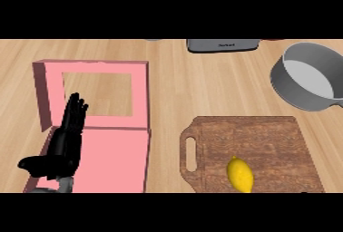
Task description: Pick the lemon from the cutting board and place it in the pot
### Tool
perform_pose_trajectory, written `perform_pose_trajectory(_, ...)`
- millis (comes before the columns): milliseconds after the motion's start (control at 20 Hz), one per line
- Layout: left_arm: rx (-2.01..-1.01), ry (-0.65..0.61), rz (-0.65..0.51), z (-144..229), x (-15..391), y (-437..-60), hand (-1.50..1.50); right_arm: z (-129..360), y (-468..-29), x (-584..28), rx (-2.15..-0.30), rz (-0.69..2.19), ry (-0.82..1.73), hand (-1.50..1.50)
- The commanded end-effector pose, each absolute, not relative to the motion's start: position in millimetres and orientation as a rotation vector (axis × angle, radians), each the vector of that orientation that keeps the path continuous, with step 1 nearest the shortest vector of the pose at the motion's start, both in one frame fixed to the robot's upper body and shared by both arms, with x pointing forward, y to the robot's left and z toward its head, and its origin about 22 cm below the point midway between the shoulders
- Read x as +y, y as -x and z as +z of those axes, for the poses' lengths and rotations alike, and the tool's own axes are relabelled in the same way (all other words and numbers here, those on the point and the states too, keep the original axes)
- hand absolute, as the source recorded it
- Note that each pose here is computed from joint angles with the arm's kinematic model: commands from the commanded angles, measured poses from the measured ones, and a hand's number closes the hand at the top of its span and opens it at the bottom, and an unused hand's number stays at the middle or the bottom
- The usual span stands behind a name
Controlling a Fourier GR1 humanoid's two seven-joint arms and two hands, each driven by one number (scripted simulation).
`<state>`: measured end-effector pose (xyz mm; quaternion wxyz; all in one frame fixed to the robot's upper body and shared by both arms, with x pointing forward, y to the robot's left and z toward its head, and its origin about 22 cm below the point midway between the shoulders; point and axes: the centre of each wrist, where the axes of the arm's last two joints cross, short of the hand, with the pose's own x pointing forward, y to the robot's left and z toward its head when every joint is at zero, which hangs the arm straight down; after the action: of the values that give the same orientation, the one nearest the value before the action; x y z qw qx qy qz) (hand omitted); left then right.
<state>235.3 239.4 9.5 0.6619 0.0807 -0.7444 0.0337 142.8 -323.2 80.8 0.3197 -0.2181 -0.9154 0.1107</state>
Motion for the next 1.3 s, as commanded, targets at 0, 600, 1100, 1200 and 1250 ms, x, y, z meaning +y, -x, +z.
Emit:
perform_pose_trajectory(0, -1.687, -0.152, 0.069, 17, 231, -230, 0.0, 87, -81, -312, -2.419, 0.423, 0.604, -1.5)
perform_pose_trajectory(600, -1.704, -0.103, 0.042, 9, 217, -235, 0.0, 118, -29, -296, -1.676, 0.953, 0.868, -1.5)
perform_pose_trajectory(1100, -1.71, -0.104, 0.046, 13, 221, -242, 0.0, 97, -42, -259, -1.55, 0.931, 0.836, -1.5)
perform_pose_trajectory(1200, -1.701, -0.104, 0.026, 6, 229, -237, 0.0, 81, -54, -270, -1.433, 0.984, 0.877, -1.5)
perform_pose_trajectory(1250, -1.713, -0.105, 0.037, 5, 229, -246, 0.0, 78, -58, -259, -1.429, 0.971, 0.898, -1.5)
